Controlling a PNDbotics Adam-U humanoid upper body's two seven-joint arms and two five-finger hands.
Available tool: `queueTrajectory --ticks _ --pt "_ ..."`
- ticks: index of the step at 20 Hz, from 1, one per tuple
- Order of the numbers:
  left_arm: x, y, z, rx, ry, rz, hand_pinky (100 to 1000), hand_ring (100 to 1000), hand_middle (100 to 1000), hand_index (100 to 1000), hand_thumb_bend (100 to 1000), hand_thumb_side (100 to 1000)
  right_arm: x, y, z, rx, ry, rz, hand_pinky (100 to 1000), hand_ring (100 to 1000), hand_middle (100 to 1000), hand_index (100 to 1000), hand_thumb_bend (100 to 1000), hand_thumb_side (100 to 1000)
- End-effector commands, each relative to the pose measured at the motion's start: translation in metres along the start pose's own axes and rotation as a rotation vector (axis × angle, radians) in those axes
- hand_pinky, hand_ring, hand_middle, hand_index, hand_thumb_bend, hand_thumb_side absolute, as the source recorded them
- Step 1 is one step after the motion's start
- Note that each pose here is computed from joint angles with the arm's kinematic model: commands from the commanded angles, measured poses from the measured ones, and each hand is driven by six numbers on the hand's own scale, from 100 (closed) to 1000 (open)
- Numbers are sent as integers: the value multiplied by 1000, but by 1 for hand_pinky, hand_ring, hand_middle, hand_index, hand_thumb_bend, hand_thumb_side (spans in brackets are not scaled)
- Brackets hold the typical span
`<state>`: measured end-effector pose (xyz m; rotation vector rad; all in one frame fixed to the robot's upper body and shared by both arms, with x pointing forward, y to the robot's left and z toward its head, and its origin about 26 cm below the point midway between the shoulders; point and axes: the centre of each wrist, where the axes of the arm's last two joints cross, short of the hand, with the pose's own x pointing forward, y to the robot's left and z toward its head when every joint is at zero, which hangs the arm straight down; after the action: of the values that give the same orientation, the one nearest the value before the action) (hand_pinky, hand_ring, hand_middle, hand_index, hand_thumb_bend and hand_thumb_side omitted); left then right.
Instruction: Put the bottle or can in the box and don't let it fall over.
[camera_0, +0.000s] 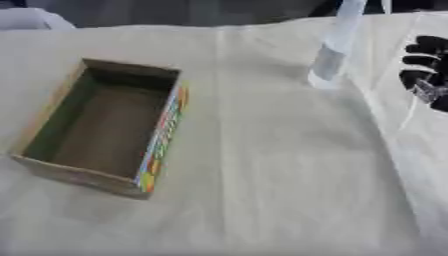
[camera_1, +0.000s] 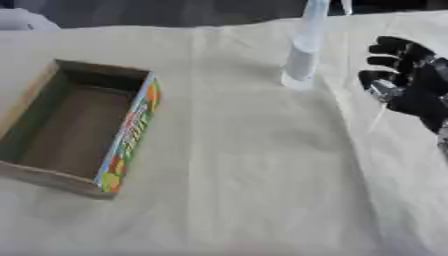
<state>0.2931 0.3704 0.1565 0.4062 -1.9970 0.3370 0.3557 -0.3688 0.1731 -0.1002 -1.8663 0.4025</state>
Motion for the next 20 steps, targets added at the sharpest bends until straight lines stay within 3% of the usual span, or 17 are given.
queueTrajectory --ticks 1,20 --pt "10 1 -5 -11 -34 -8 782 811 733 820 756 599 1 -5 -8 2 13 26 858 873 823 878 286 125" --pt "9 -2 -5 -17 -30 7 781 813 732 819 757 599 -15 13 -58 7 57 -7 877 902 843 891 278 148"
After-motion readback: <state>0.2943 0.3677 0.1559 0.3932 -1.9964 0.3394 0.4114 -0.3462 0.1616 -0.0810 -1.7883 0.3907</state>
